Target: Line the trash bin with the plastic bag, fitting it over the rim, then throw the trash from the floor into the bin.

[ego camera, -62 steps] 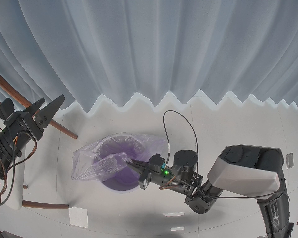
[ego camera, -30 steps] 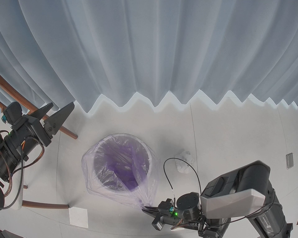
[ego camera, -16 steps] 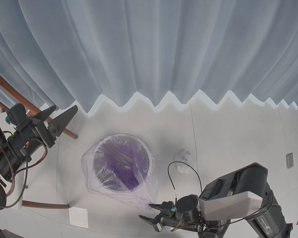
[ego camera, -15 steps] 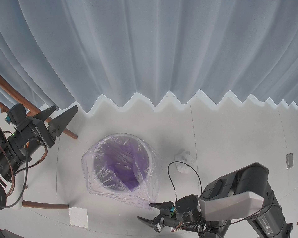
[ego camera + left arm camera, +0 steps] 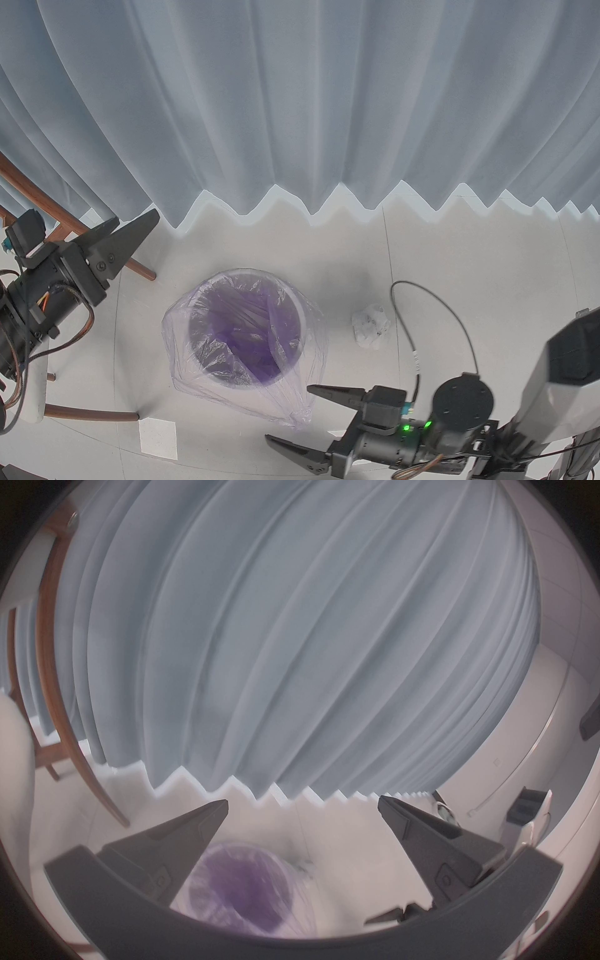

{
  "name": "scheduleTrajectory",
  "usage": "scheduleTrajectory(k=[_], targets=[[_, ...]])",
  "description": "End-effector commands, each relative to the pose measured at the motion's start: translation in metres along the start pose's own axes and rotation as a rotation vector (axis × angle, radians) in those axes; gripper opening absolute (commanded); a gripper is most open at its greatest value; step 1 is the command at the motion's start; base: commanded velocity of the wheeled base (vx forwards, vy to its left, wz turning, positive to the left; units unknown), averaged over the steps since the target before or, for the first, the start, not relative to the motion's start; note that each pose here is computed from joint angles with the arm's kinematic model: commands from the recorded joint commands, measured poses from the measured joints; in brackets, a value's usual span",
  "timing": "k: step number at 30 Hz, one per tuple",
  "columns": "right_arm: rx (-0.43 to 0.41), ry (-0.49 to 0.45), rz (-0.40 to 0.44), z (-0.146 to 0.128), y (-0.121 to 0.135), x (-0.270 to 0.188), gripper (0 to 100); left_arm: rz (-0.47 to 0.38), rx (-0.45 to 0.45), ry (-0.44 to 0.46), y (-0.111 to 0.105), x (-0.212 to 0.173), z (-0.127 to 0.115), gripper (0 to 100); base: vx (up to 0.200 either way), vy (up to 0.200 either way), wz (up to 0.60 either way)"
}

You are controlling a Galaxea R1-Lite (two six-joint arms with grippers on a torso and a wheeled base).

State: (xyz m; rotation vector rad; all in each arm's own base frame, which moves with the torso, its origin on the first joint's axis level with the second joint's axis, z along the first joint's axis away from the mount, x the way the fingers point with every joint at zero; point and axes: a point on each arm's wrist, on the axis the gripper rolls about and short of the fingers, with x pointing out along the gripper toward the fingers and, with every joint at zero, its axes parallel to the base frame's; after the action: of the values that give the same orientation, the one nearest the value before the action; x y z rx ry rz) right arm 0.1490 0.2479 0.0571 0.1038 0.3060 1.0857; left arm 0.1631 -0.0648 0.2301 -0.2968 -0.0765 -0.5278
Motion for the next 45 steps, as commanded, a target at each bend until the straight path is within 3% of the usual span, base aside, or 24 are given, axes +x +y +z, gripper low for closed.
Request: scheduleTrajectory(k=[1,3,5,9,12,19,27,36,42,45], targets=[[0.027,-0.264,-0.004,0.063,0.009,-0.072,100,-0.008,-0.128,0.188,-0.021,-0.034,-0.003,100,0.0,0.0,0.0],[0.014,-0.338,-0.018,0.08,0.002,-0.08,100,0.027,-0.145,0.353,-0.019,-0.041,-0.017,100,0.0,0.0,0.0],[-0.019,-0.398,-0.07,0.093,-0.009,-0.084,100,0.06,-0.203,0.438,-0.019,-0.045,-0.025,100,0.0,0.0,0.0],[-0.04,-0.448,-0.195,0.107,-0.039,-0.095,100,0.103,-0.43,0.498,-0.019,-0.04,-0.034,100,0.0,0.0,0.0],[-0.045,-0.436,-0.199,0.107,-0.047,-0.097,100,0.094,-0.491,0.555,-0.018,-0.028,-0.043,100,0.0,0.0,0.0],[-0.056,-0.452,-0.192,0.11,-0.045,-0.099,100,0.097,-0.507,0.61,-0.011,-0.021,-0.069,100,0.0,0.0,0.0],[-0.067,-0.452,-0.194,0.11,-0.045,-0.099,100,0.122,-0.532,0.674,-0.007,-0.018,-0.083,100,-0.2,0.0,0.0],[-0.096,-0.483,-0.238,0.117,-0.053,-0.103,100,0.246,-0.56,0.736,0.015,0.007,-0.109,100,-0.089,0.0,0.0],[-0.12,-0.507,-0.25,0.122,-0.054,-0.107,100,0.321,-0.666,0.663,0.039,0.039,-0.129,100,0.0,0.0,0.0],[-0.121,-0.515,-0.254,0.124,-0.054,-0.11,100,0.33,-0.678,0.662,0.044,0.046,-0.139,100,0.0,0.0,0.0]])
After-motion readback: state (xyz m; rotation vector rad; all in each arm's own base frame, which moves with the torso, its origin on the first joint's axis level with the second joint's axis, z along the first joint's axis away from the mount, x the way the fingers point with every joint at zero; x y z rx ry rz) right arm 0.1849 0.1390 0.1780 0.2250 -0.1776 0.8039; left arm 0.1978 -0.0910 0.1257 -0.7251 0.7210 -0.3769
